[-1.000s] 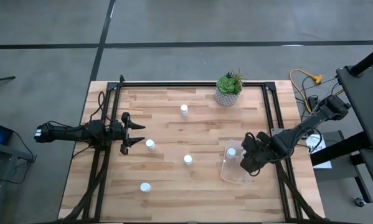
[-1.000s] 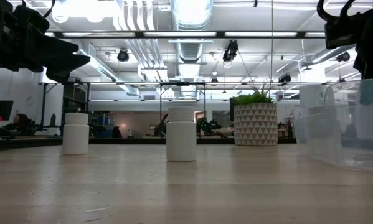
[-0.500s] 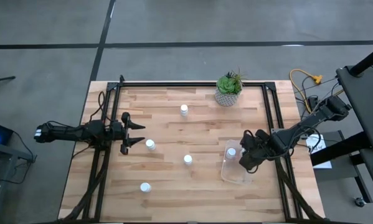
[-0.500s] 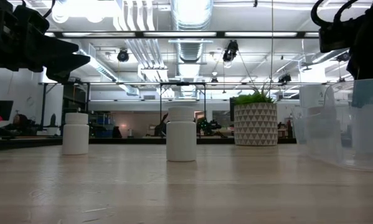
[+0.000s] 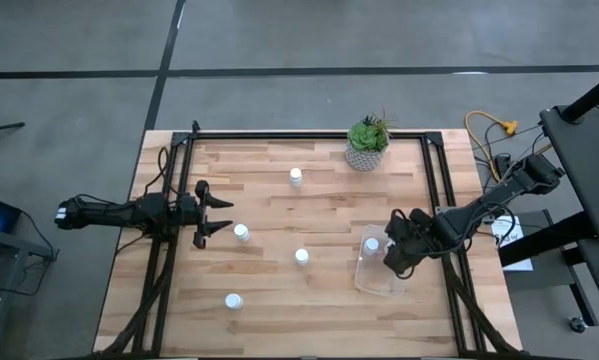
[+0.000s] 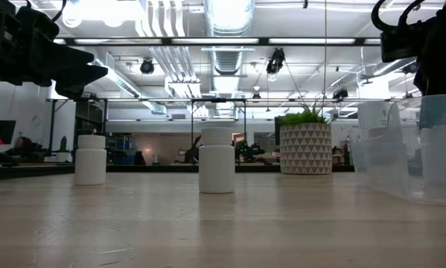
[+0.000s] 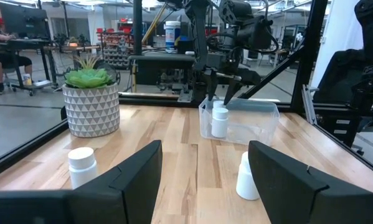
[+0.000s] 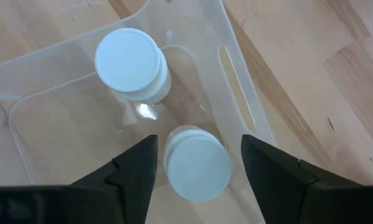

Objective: Pick and place pill bottles into a basket
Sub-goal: Adjust the white medicine bottle in the transparent bin

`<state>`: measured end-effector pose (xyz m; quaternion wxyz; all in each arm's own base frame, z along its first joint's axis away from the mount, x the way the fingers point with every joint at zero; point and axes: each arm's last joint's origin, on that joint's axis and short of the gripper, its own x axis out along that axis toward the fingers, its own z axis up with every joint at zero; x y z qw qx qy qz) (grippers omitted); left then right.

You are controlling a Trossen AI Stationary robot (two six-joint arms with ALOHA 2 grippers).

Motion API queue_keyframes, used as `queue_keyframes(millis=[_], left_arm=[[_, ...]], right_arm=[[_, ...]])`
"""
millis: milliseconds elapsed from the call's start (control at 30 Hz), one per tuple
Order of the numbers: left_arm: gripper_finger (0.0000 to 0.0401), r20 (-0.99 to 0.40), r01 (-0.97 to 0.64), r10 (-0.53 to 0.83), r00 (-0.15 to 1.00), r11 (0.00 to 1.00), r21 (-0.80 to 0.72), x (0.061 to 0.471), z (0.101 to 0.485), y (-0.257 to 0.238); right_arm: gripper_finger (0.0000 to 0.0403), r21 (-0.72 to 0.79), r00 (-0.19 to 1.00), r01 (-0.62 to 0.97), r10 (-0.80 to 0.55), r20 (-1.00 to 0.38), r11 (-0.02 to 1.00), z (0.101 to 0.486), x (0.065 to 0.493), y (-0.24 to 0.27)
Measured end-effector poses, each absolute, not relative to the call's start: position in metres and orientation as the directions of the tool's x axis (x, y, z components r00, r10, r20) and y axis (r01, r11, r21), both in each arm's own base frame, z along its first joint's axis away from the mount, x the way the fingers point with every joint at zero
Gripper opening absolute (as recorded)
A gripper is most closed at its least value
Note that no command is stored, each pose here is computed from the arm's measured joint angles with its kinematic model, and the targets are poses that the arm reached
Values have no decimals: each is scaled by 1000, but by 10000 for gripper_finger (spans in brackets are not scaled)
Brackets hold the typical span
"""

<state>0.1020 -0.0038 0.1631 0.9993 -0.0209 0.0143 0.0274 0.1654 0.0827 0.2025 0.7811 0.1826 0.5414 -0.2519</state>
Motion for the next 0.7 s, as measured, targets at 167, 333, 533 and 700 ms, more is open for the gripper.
queue_keyframes(millis=[167, 333, 533, 700], left_arm=[[222, -30, -55, 54, 998, 998, -41, 102, 163, -4], [222, -30, -55, 54, 998, 998, -41, 102, 163, -4], [222, -30, -55, 54, 998, 998, -41, 102, 163, -4], [222, -30, -55, 54, 998, 998, -41, 102, 163, -4]], right_arm=[[219, 38, 310, 590, -183, -933, 807, 208, 169, 84], [219, 56, 359, 559, -181, -916, 827, 222, 174, 87], [219, 80, 421, 523, -175, -890, 848, 240, 182, 90], [219, 99, 502, 384, -118, -857, 918, 256, 190, 95]])
